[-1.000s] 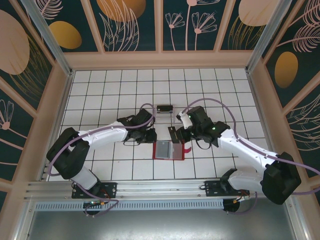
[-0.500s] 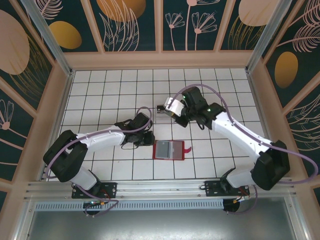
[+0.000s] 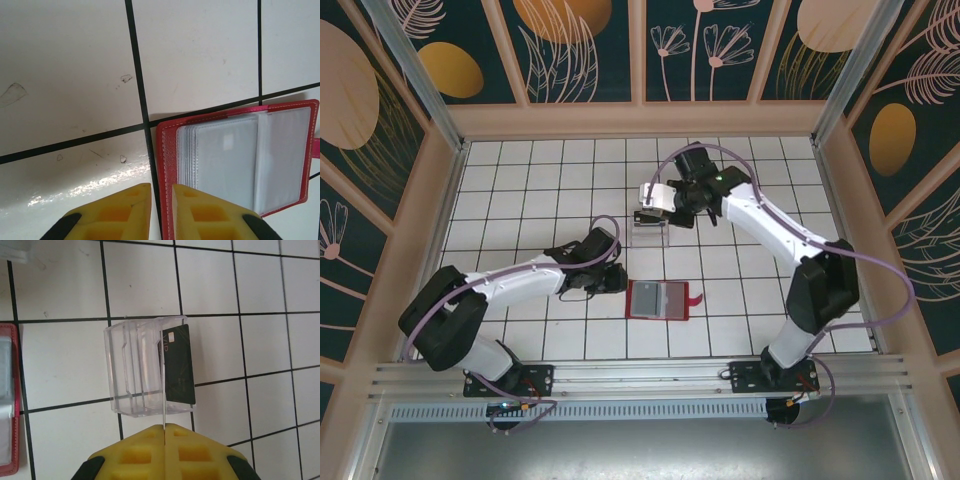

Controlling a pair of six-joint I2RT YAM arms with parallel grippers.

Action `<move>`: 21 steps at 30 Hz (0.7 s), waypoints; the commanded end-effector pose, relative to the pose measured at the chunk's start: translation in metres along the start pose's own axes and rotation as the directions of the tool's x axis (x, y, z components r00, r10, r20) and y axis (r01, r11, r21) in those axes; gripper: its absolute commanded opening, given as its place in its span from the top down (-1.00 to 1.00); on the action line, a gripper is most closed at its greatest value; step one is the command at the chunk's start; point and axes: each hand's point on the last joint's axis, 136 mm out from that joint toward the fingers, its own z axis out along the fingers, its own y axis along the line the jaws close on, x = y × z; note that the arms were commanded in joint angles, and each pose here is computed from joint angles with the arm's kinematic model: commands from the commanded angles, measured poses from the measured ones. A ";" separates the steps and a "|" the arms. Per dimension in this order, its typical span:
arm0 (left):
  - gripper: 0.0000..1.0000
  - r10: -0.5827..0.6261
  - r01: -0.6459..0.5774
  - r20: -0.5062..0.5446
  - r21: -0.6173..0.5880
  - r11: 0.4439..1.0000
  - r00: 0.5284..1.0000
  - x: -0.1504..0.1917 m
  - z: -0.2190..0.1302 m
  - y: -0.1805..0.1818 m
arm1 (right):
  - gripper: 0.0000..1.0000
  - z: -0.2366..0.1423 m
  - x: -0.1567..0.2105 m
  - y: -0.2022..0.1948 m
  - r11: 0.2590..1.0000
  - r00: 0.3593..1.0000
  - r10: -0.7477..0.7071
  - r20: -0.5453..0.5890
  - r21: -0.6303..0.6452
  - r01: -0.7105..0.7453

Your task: Take the credit cards out of the card holder

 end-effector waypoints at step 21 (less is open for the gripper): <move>0.59 -0.021 0.021 0.002 -0.017 1.000 1.000 0.008 -0.007 0.009 | 1.00 0.058 0.013 -0.028 0.985 0.989 -0.073 -0.131 -0.166 0.051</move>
